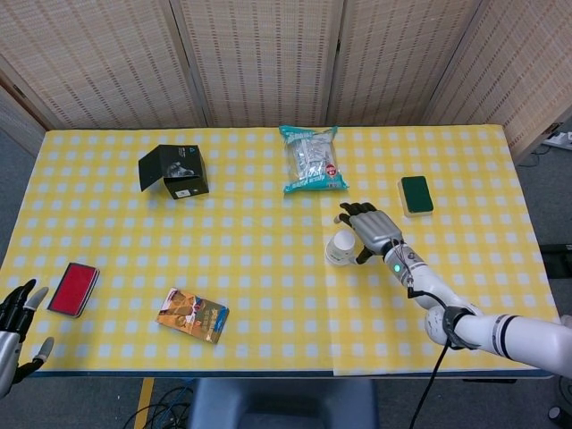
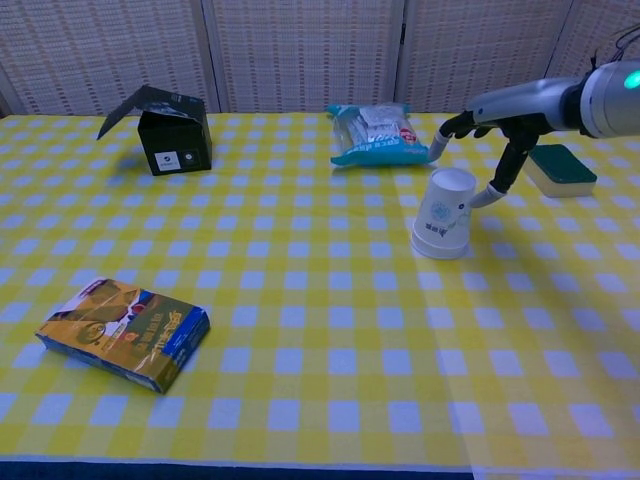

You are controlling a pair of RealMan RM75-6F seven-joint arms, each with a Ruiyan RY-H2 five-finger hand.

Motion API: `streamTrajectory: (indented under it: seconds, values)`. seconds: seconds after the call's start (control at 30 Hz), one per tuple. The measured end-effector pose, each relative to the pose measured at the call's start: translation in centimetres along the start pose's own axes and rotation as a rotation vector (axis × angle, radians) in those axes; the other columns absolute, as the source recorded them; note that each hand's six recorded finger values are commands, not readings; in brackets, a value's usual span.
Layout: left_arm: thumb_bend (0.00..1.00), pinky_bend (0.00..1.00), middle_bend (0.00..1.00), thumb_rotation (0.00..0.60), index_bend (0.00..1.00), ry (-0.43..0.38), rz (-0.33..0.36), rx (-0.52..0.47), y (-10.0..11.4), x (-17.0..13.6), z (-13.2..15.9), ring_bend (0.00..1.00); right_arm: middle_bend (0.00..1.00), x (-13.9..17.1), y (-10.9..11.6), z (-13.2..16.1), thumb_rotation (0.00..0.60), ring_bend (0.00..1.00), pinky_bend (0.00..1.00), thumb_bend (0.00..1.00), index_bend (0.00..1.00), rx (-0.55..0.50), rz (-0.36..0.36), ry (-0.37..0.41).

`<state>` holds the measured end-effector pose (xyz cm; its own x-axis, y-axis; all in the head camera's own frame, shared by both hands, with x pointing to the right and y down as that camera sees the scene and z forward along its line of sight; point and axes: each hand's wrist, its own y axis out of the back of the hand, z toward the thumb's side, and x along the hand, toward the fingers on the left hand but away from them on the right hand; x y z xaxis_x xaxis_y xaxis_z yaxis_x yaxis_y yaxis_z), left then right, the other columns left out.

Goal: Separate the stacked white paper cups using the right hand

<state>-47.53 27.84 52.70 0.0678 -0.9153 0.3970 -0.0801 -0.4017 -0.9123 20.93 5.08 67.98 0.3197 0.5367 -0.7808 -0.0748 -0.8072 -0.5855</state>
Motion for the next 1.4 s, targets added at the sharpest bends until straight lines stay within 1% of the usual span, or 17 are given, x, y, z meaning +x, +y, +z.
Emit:
streamTrajectory:
  seconds: [0.4,0.73,0.97,1.17,1.4]
  values:
    - [0.38,0.20,0.00,0.600,0.00,0.000,-0.002,-0.004,0.0,0.0,-0.2,0.06,0.00,-0.7,0.1,0.2,0.600,0.00,0.00,0.23,0.28,0.005,-0.017,-0.008]
    - [0.38,0.20,0.00,0.600,0.00,-0.001,-0.009,-0.004,-0.2,0.2,-0.2,0.06,0.02,-1.2,0.1,0.4,0.600,0.00,0.00,0.26,0.35,0.010,-0.032,-0.010]
    - [0.38,0.20,0.00,0.600,0.00,-0.004,-0.012,-0.004,-0.3,0.2,-0.1,0.06,0.03,-1.0,0.6,0.4,0.600,0.00,0.00,0.26,0.35,-0.001,-0.051,-0.010]
    - [0.38,0.20,0.00,0.600,0.00,-0.009,-0.014,0.002,-0.5,0.2,0.1,0.06,0.03,-0.1,1.8,0.5,0.600,0.00,0.00,0.26,0.35,-0.014,-0.075,0.003]
    - [0.38,0.20,0.00,0.600,0.00,-0.009,-0.015,0.012,-0.6,0.2,0.3,0.06,0.03,2.2,4.5,1.1,0.600,0.00,0.00,0.26,0.35,-0.030,-0.127,0.034]
